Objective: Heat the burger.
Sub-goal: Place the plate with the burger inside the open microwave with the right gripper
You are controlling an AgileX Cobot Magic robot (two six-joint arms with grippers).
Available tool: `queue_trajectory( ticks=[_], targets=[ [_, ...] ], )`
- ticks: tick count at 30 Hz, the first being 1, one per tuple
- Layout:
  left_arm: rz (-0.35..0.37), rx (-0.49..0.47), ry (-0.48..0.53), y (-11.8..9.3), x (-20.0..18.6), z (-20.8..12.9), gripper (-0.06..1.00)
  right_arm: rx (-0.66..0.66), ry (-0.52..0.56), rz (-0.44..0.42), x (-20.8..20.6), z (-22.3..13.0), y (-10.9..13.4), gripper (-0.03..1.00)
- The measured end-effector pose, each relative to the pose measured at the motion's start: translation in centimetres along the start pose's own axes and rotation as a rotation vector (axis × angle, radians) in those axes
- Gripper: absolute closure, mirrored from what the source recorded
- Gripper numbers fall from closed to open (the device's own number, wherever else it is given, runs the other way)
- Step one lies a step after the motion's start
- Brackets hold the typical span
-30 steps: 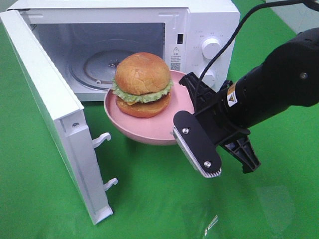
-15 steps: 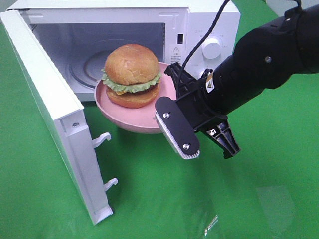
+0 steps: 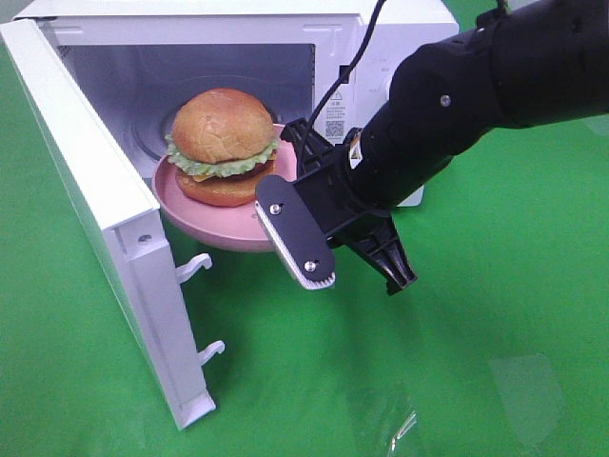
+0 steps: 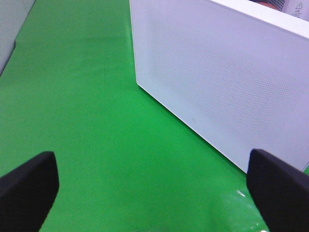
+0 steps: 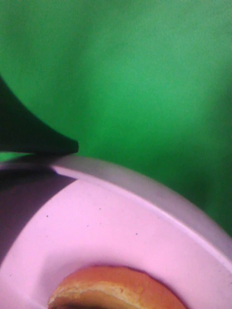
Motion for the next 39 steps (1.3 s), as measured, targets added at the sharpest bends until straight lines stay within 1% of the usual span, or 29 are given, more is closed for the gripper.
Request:
queue_trajectory(
  ticks=[7, 13, 16, 22, 25, 26, 27, 29, 36, 39],
  targets=[
    [0.000, 0.000, 0.000, 0.0, 0.0, 0.0, -0.03, 0.036, 0.006, 0.050, 1.0, 0.2, -1.0, 0.92],
    [0.000, 0.000, 0.000, 0.0, 0.0, 0.0, -0.03, 0.069, 0.007, 0.048, 1.7, 0.5, -2.7, 0.92],
    [0.000, 0.000, 0.000, 0.0, 0.0, 0.0, -0.03, 0.072, 0.007, 0.045, 1.8, 0.5, -3.0, 0.92],
    [0.000, 0.000, 0.000, 0.0, 0.0, 0.0, -0.03, 0.085, 0.014, 0.073, 2.8, 0.7, -4.2, 0.92],
    [0.000, 0.000, 0.000, 0.0, 0.0, 0.0, -0.03, 0.087, 0.015, 0.076, 2.9, 0.8, -4.5, 0.92],
    [0.000, 0.000, 0.000, 0.0, 0.0, 0.0, -0.03, 0.103, 0.016, 0.078, 3.2, 0.9, -5.0, 0.92],
    [0.000, 0.000, 0.000, 0.0, 0.0, 0.0, -0.03, 0.103, 0.016, 0.078, 3.2, 0.9, -5.0, 0.92],
    [0.000, 0.000, 0.000, 0.0, 0.0, 0.0, -0.03, 0.160, 0.021, 0.088, 3.7, 1.0, -6.0, 0.92],
    [0.000, 0.000, 0.000, 0.0, 0.0, 0.0, -0.03, 0.203, 0.037, 0.097, 4.4, 1.1, -7.0, 0.92],
    [0.000, 0.000, 0.000, 0.0, 0.0, 0.0, -0.03, 0.251, 0.044, 0.095, 4.8, 1.2, -7.7, 0.92]
  ],
)
Point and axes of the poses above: a point on each arm's last joint axis where the gripper is mounted, x pointing out along that axis toward the gripper, y along the wrist's bending axis when the last joint is at zero, z = x × y, the point moved 1 cm from there along x, pointing out along that axis toward the gripper, and after that the axes turned 9 degrees about x, right-handed, at the moved point
